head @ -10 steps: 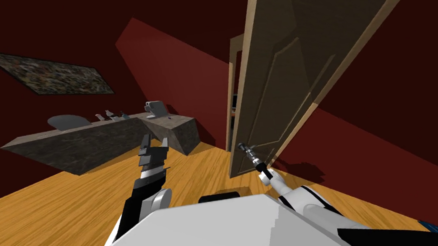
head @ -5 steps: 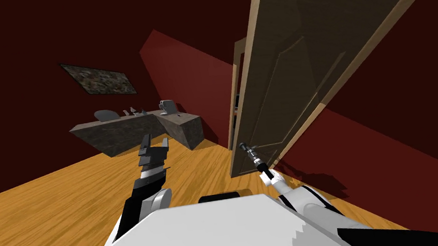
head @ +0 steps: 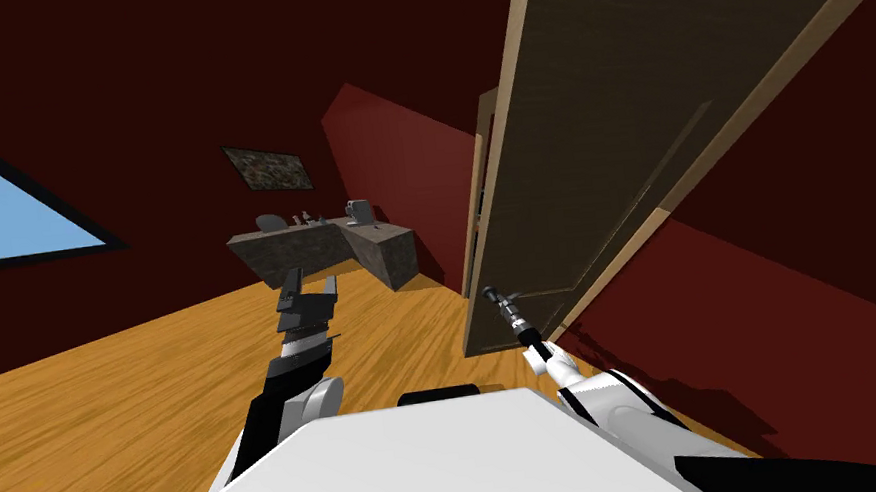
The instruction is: Pull the door open
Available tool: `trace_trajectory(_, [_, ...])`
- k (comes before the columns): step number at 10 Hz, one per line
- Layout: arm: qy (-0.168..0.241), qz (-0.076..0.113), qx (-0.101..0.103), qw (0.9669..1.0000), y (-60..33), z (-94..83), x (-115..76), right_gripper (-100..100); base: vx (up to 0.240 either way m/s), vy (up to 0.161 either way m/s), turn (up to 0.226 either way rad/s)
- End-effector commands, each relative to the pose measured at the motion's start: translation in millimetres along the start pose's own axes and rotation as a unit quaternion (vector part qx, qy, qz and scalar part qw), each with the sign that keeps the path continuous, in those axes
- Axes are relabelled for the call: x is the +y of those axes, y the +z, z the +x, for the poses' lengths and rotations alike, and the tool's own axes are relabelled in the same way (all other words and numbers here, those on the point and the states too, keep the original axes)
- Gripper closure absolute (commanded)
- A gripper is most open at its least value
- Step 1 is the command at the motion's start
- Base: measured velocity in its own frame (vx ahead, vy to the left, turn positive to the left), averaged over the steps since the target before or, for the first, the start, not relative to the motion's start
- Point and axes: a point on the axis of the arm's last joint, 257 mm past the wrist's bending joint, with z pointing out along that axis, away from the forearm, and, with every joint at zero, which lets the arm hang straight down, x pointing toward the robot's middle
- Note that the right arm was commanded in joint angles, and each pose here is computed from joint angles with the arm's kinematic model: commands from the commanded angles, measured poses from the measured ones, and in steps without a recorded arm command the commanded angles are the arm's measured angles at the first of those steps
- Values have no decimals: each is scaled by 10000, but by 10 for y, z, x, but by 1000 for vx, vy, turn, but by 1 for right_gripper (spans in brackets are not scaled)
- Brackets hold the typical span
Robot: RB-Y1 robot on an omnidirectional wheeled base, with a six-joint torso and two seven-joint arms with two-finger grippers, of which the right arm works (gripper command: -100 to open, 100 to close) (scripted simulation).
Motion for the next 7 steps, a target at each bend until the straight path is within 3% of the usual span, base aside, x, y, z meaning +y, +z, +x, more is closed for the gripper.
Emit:
trace_trajectory(1, [-14, -17, -15, 10000, -4, -21, 22, 100, -56, -13, -29])
trace_trajectory(5, [-23, -31, -196, 9998, -69, -208, 30, 100, -172, -80, 236])
trace_trajectory(7, [-19, -35, -203, 9998, -51, -212, 39, 100, -141, -49, 97])
